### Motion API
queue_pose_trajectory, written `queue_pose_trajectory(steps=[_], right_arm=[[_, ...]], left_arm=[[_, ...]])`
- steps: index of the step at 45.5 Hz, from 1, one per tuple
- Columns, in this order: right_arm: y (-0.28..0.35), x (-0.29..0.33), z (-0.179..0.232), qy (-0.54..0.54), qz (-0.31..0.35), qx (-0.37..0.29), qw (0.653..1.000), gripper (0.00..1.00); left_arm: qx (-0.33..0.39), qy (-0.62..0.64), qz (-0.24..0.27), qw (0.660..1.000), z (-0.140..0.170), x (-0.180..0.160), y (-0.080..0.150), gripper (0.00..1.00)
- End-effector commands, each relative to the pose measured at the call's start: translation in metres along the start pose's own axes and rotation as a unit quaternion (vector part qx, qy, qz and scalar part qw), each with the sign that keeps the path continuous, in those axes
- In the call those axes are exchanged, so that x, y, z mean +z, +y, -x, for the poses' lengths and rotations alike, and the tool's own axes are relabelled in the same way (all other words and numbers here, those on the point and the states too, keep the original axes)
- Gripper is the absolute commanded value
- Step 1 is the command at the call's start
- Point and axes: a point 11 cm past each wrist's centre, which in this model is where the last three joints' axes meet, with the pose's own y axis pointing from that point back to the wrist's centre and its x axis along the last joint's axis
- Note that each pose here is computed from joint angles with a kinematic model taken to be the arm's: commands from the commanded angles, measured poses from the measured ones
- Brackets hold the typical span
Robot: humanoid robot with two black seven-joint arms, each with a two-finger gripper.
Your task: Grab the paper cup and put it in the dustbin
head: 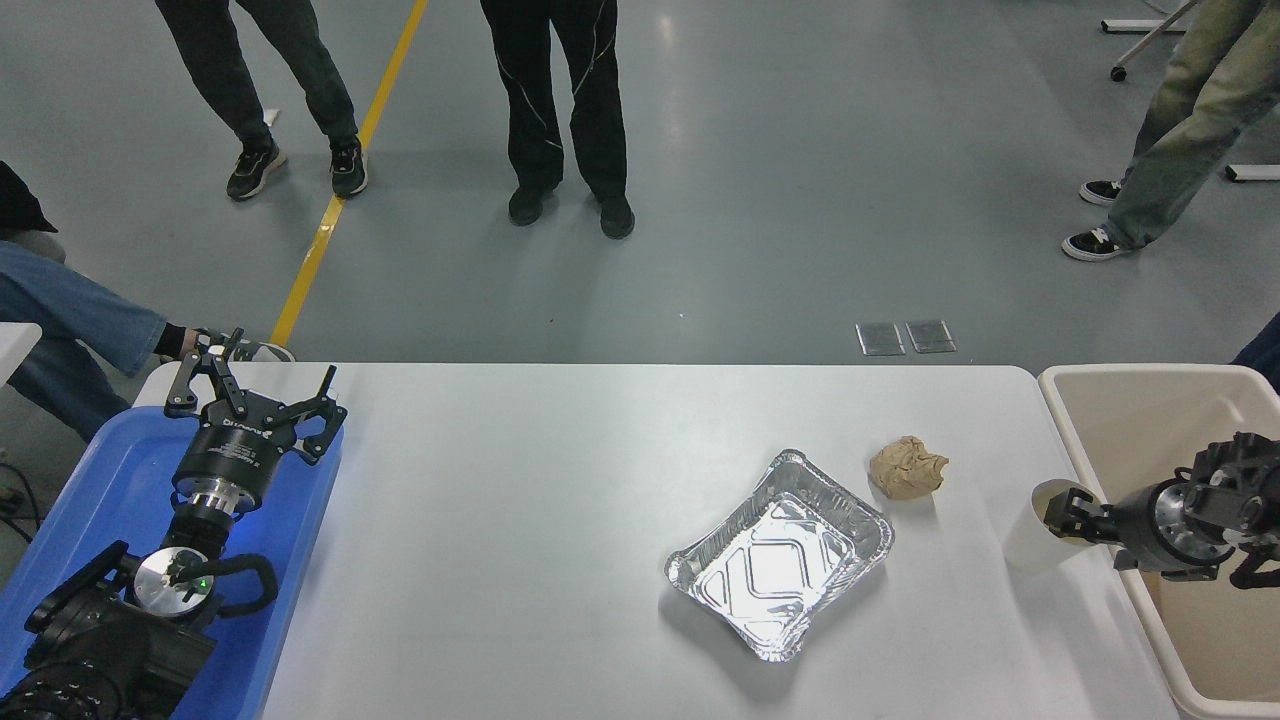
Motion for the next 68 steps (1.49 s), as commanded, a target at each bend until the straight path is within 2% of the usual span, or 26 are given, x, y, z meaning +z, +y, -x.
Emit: queue_pose_trajectory(steps=[1,14,25,36,45,54,57,62,68], right_arm=[[-0.001,-0.001,0.001,0.004,0.001,-0.001,1.0,0.0],[0.015,-0.008,-0.019,0.02,-0.005,0.015,1.0,0.0],[0.065,-0.017,-0.044,0.044,-0.023,0.006,0.999,0.0],[0.142,-0.048,-0.039,0.122,-0.076,-0.041,0.989,0.0],[0.214,-0.069,-0.027,0.173,-0.087,-0.077,0.978,0.0],[0.301,-0.105,-0.028,0.233,-0.088,-0.066,0.966,0.0],[0.328,-0.123,-0.029,0.24,-0.105,-0.067,0.963,0.0],[0.368,-0.161,-0.033,0.254,-0.153,-0.022,0.955,0.0],[0.39,-0.192,-0.028,0.285,-0.189,0.0,0.94,0.0]], left_arm=[[0.0,0.0,0.0,1.0,0.0,0.0,0.0,0.99],[0.0,0.0,0.0,1.0,0.0,0.0,0.0,0.99],[-0.001,0.001,0.0,1.0,0.001,-0.001,0.0,0.99],[-0.001,0.0,-0.001,1.0,0.0,0.0,0.0,0.99],[0.0,-0.001,-0.001,1.0,0.0,0.0,0.0,0.99],[0.0,0.0,-0.001,1.0,0.0,0.0,0.0,0.99],[0.0,0.0,0.0,1.0,0.0,0.0,0.0,0.99],[0.0,0.0,-0.001,1.0,0.0,0.0,0.0,0.99],[0.0,0.0,0.0,1.0,0.0,0.0,0.0,0.99]])
